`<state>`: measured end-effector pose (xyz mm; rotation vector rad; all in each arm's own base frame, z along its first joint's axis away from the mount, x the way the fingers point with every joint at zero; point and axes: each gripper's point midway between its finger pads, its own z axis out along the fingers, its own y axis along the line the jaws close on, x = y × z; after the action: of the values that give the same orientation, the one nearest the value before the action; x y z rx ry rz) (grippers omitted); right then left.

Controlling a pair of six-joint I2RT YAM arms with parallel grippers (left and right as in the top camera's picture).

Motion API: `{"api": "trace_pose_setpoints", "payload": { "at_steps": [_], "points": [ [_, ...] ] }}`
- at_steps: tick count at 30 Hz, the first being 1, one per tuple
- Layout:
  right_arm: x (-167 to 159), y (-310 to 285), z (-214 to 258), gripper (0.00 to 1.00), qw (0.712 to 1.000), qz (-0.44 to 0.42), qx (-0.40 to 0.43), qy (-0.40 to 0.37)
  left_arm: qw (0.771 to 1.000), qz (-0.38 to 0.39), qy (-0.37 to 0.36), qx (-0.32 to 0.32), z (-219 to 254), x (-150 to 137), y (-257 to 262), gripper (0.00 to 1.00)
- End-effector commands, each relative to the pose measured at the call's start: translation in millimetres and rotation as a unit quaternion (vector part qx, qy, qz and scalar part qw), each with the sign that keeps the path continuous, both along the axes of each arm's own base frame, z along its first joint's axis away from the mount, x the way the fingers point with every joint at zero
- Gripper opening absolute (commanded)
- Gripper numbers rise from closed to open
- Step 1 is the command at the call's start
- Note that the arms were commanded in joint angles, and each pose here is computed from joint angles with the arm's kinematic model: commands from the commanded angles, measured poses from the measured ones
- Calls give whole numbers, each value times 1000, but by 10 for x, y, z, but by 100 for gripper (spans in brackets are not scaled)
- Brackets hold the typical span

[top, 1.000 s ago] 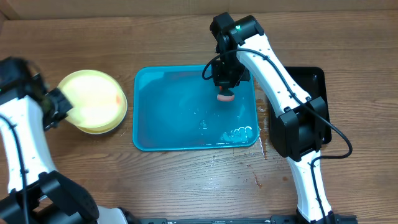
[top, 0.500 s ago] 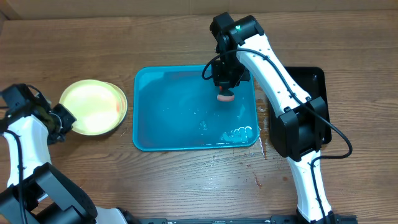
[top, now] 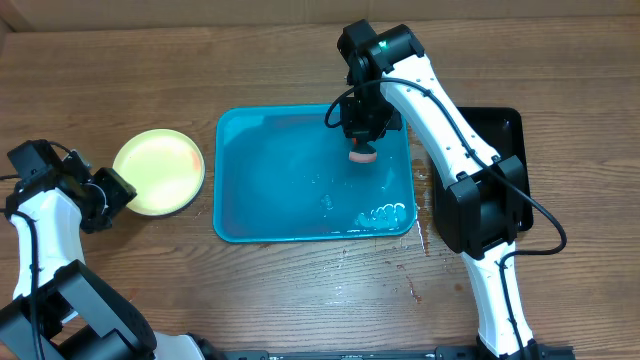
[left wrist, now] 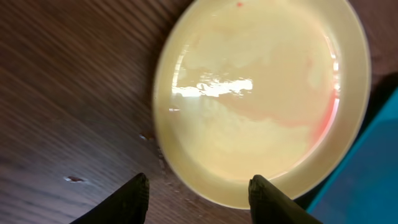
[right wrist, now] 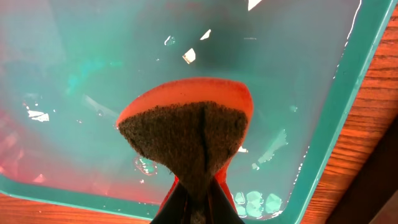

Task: Clean dirty plates on tray and stack at the side
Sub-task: 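Lower the yellow plate onto the left stack with the left gripper, then release the plate and raise the left gripper over the teal tray, then carry the sponge right and drop it into the black tray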

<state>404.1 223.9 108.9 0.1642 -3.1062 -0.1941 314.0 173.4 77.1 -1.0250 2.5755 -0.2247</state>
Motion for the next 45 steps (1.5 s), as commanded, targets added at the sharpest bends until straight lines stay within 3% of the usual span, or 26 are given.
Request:
{"api": "trace_pose_setpoints", "payload": {
  "at_steps": [1,9,15,21,23,29,39,45],
  "points": [
    [57,47,288,4,999,4,21,-39,996,-60,-51,-35,214,200,-267,53],
    [97,61,276,4,999,3,24,-46,980,-180,-82,0,788,522,-870,54],
    [187,-195,272,4,999,-28,17,-41,955,-278,-105,11,974,714,-1618,77],
    [297,-958,250,4,995,-87,-42,-27,942,-322,-90,24,920,725,-2200,83],
    [320,-1341,252,4,989,-108,-95,-29,934,-343,-95,24,907,742,-2393,100],
    [371,-2002,269,4,981,-131,-141,-27,914,-390,-111,24,837,820,-2817,100],
    [438,-2336,44,4,985,-102,-141,-22,906,-410,-101,19,693,835,-2994,100],
    [265,-2356,-206,7,987,-111,-118,25,906,-410,-104,20,701,848,-2997,100]
  ]
}}
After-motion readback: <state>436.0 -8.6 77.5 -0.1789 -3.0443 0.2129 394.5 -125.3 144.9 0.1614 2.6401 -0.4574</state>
